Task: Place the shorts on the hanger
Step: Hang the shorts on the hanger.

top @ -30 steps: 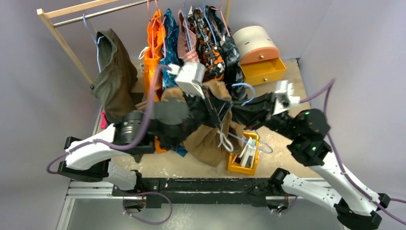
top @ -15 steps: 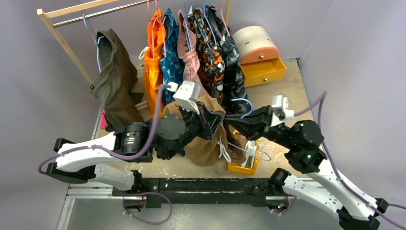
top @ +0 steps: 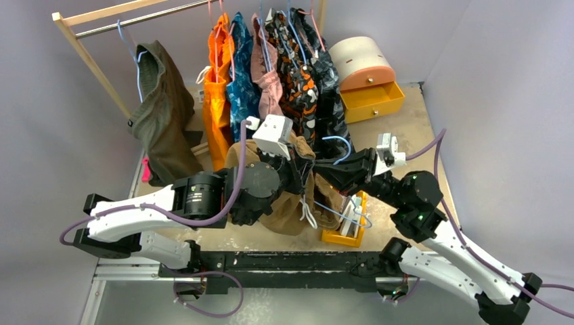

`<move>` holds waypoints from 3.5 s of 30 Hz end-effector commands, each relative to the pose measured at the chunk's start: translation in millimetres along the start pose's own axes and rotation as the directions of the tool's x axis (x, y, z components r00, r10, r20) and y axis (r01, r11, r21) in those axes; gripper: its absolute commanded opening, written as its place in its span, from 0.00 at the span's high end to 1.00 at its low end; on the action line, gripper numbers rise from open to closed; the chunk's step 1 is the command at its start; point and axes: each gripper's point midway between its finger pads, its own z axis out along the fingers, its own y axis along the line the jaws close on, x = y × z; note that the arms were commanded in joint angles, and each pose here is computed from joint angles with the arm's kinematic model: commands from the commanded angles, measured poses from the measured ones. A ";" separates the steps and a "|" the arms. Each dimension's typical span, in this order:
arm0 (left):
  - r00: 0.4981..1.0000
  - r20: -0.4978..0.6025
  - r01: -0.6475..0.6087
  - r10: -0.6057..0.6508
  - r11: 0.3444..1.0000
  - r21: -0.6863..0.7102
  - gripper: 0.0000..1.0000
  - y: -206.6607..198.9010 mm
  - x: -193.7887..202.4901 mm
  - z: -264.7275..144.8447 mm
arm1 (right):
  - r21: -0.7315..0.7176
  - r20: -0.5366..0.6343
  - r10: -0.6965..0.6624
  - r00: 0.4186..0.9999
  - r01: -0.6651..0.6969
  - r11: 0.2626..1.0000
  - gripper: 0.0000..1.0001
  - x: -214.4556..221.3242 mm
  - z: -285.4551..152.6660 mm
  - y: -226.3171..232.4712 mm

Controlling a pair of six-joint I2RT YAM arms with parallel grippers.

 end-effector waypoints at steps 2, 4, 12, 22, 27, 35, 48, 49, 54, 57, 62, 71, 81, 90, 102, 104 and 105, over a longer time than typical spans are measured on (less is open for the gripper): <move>0.999 -0.028 0.030 -0.028 0.996 0.083 1.00 -26.6 3.2 4.7 | -0.111 0.180 0.014 0.984 0.006 0.994 1.00 -39.3 1.8 24.3; 0.999 -0.028 0.031 -0.029 0.996 0.079 1.00 -24.2 2.0 3.0 | -0.111 0.179 0.015 0.984 0.005 0.994 1.00 -39.4 -0.3 25.2; 0.999 -0.026 0.041 -0.039 0.998 0.052 0.87 0.4 3.8 -9.7 | -0.111 0.209 0.028 0.977 -0.005 0.994 1.00 -46.8 -10.9 29.7; 0.997 -0.077 0.021 -0.014 0.996 0.086 0.40 -3.2 12.5 -13.9 | -0.149 0.245 0.065 0.967 -0.029 0.988 1.00 -49.3 -6.6 33.0; 0.996 -0.089 0.022 -0.012 0.994 0.111 0.30 -5.9 7.0 -20.0 | -0.147 0.269 0.066 0.961 -0.027 0.989 1.00 -55.8 -9.4 34.1; 0.996 -0.060 0.076 -0.067 0.983 0.168 0.25 0.1 -13.3 -40.1 | -0.088 0.290 0.033 0.956 -0.008 0.996 1.00 -60.2 -15.0 26.6; 0.997 0.017 0.075 -0.080 0.976 0.203 0.23 22.3 -45.5 -66.8 | -0.075 0.298 -0.019 0.954 0.043 0.996 1.00 -74.0 -18.7 30.5; 0.997 0.017 0.069 -0.074 0.974 0.214 0.23 20.0 -48.2 -68.4 | -0.076 0.302 -0.021 0.953 0.046 0.996 1.00 -75.8 -19.0 31.0; 0.998 0.042 0.043 -0.055 0.971 0.234 0.23 23.0 -73.0 -83.8 | -0.065 0.298 -0.060 0.953 0.083 0.994 1.00 -83.3 -25.9 35.2; 0.996 0.080 0.022 -0.041 0.976 0.218 0.23 35.0 -87.3 -92.3 | -0.063 0.276 -0.077 0.958 0.098 0.993 1.00 -83.0 -33.3 38.6; 0.989 0.129 -0.099 0.073 0.972 0.213 0.24 46.2 -93.8 -97.5 | -0.061 0.237 -0.081 0.968 0.099 0.993 1.00 -79.4 -46.9 43.9; 0.863 0.214 -0.504 0.458 0.743 0.441 0.30 3.9 -70.7 -102.1 | -0.129 0.205 -0.079 0.976 0.107 0.986 1.00 -77.5 -58.2 61.0; 0.682 0.180 -0.641 0.709 0.461 0.614 0.36 -11.6 -6.5 -99.7 | -0.199 0.175 -0.082 0.981 0.117 0.973 1.00 -72.2 -61.5 73.6; 0.658 0.192 -0.666 0.728 0.445 0.598 0.43 -2.6 -9.5 -102.5 | -0.267 0.135 -0.095 0.986 0.128 0.955 1.00 -67.8 -56.9 83.0; 0.605 0.142 -0.664 0.783 0.398 0.633 0.84 -2.7 24.1 -89.6 | -0.307 0.120 -0.084 0.989 0.118 0.944 1.00 -62.5 -49.7 85.6; 0.603 0.143 -0.664 0.785 0.395 0.635 0.85 -4.2 26.9 -87.6 | -0.310 0.119 -0.083 0.989 0.117 0.944 1.00 -62.7 -48.5 85.7; 0.602 0.142 -0.662 0.786 0.392 0.639 0.85 -5.3 29.1 -86.7 | -0.310 0.120 -0.083 0.989 0.117 0.943 1.00 -62.7 -48.1 85.5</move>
